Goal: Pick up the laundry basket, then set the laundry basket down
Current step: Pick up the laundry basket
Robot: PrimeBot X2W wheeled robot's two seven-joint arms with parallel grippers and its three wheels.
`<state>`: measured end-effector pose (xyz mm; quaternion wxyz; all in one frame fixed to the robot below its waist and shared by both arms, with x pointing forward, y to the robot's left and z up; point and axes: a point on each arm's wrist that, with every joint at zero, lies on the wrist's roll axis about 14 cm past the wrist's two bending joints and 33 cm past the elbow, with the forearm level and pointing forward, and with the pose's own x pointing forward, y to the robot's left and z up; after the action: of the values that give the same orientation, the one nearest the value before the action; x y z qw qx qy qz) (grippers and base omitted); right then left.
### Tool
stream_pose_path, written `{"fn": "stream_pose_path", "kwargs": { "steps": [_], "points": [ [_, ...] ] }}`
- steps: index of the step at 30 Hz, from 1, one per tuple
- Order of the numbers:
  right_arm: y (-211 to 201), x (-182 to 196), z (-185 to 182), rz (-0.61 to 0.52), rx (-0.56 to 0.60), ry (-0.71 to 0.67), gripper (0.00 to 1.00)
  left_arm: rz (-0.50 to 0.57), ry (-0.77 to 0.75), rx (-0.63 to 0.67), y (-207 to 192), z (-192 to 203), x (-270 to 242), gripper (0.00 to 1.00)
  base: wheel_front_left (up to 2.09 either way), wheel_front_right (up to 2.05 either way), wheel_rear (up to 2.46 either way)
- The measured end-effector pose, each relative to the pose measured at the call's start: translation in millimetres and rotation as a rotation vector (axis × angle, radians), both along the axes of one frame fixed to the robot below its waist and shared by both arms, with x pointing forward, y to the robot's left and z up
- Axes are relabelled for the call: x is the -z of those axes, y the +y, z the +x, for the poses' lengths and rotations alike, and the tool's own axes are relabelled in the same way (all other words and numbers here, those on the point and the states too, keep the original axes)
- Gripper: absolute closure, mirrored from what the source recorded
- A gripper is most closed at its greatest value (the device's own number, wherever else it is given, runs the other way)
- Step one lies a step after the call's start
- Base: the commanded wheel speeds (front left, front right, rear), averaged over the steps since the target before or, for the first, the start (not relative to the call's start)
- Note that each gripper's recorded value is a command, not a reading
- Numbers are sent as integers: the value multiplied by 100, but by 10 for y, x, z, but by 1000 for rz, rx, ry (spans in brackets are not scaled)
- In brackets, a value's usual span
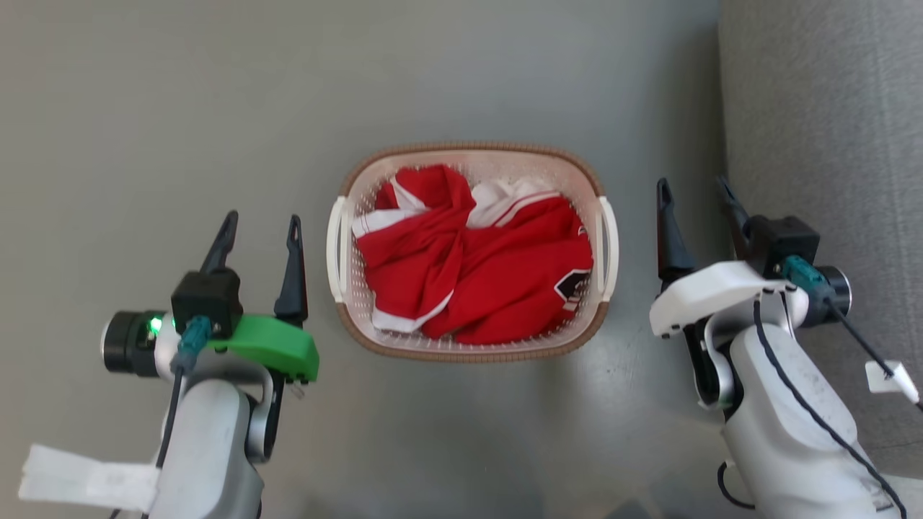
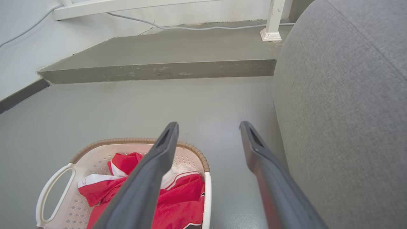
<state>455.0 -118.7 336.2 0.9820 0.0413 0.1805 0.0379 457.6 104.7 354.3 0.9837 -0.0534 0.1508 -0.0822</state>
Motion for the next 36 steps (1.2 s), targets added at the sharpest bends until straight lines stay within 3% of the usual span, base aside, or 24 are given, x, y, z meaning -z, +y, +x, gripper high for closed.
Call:
{"fn": "stream_pose_path", "kwargs": {
  "steps": [22,36],
  "points": [
    [-2,1138,375,14,20,203,0,-10,210,84,-228,349,1120,0,0,0,0],
    [106,1734,133,28,-4,352,0,-24,358,136,-331,149,1708,0,0,0,0]
  ]
}}
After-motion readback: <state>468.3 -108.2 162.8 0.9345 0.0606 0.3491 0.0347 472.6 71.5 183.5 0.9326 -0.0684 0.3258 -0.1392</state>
